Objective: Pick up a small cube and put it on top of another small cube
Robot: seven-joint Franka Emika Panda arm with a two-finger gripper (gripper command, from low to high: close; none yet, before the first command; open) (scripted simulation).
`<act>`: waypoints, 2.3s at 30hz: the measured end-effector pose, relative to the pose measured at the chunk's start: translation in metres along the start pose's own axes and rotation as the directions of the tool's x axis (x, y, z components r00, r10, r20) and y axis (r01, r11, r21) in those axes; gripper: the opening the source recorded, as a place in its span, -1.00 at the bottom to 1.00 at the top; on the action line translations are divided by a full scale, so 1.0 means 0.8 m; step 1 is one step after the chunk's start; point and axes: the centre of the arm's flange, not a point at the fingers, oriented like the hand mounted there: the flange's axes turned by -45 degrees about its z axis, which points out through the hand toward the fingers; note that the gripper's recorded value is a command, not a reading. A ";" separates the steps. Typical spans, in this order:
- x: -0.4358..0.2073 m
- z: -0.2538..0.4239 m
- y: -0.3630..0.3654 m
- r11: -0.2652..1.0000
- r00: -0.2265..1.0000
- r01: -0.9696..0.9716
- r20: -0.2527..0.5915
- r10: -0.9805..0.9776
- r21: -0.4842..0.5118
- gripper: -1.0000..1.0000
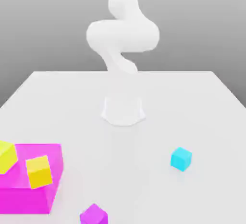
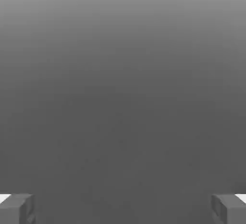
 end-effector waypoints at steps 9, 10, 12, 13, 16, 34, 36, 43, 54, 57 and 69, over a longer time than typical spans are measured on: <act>-0.119 0.228 -0.103 0.957 0.931 0.213 0.256 -0.260 0.197 0.00; -0.139 0.247 -0.115 0.947 0.915 0.236 0.279 -0.292 0.217 0.00; -0.181 0.281 -0.139 0.925 0.877 0.281 0.322 -0.356 0.257 0.00; -0.204 0.296 -0.150 0.912 0.856 0.304 0.342 -0.389 0.275 0.00; -0.275 0.333 -0.178 0.868 0.781 0.370 0.395 -0.483 0.330 0.00; -0.518 0.438 -0.206 0.720 0.533 0.527 0.484 -0.694 0.452 -1.00; -0.518 0.438 -0.206 0.720 0.533 0.527 0.484 -0.694 0.452 -1.00; -0.507 0.430 -0.207 0.718 0.533 0.529 0.481 -0.696 0.452 -1.00; -0.410 0.398 -0.161 0.762 0.565 0.492 0.512 -0.647 0.420 -1.00; -0.351 0.415 -0.082 0.822 0.611 0.435 0.549 -0.570 0.368 -1.00; -0.233 0.352 0.274 0.941 0.703 0.260 0.626 -0.339 0.217 -1.00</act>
